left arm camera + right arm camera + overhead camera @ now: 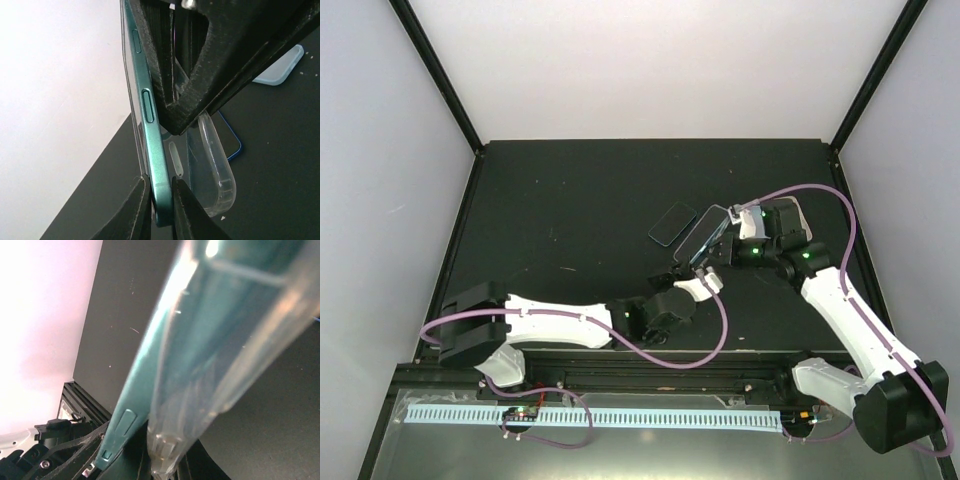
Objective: Take the phone out of the phone case
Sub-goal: Remove the phone case from the phone, then place the phone at the center of the board, then adjust the phone case at the center of the board, then place the phone case at the center of the board, then reset both arms
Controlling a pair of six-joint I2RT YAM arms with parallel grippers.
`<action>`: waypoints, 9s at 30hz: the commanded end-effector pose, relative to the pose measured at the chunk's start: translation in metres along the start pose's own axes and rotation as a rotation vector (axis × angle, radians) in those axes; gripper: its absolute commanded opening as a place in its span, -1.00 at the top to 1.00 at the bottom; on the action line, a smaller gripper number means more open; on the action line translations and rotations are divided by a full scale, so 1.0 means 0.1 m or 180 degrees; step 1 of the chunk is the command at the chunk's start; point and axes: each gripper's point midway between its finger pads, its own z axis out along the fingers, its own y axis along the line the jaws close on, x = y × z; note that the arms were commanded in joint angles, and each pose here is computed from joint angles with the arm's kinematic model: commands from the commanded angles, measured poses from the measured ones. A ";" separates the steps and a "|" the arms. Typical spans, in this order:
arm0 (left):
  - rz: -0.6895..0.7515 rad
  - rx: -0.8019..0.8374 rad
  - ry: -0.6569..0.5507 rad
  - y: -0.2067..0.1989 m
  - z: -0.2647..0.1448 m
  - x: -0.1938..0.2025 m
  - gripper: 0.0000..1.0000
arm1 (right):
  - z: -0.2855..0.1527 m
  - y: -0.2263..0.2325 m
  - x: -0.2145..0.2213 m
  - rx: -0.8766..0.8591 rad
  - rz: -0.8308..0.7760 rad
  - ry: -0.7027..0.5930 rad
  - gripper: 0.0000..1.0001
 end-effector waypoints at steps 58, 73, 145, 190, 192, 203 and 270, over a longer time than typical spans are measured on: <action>0.0035 -0.0401 0.1942 0.74 1.33 1.95 0.96 | -0.62 -0.35 -0.41 0.1173 -0.2140 -0.1035 0.98; 0.0317 0.0021 0.2028 0.51 1.59 2.08 0.70 | -0.71 -0.35 -0.44 0.1280 -0.2170 -0.1188 0.98; -0.2069 0.0487 0.0029 2.03 -0.21 0.13 -0.74 | -0.04 -2.27 -1.40 0.2223 -0.1036 0.0520 0.98; -0.2042 0.0606 0.0045 1.94 -0.17 0.14 -0.75 | 0.18 -2.57 -0.63 0.1785 -0.0526 0.1816 0.63; -0.2041 0.0613 0.0044 1.94 -0.17 0.14 -0.75 | 0.17 -2.57 -0.66 0.1811 -0.0532 0.1786 0.53; -0.2040 0.0606 0.0047 1.95 -0.16 0.15 -0.75 | -0.05 -2.21 -0.76 0.1762 -0.0640 0.1530 0.47; -0.2458 -0.0854 -0.0009 2.72 -0.77 1.04 -0.98 | -1.87 0.12 -0.76 0.1310 -0.2210 -0.2861 -0.99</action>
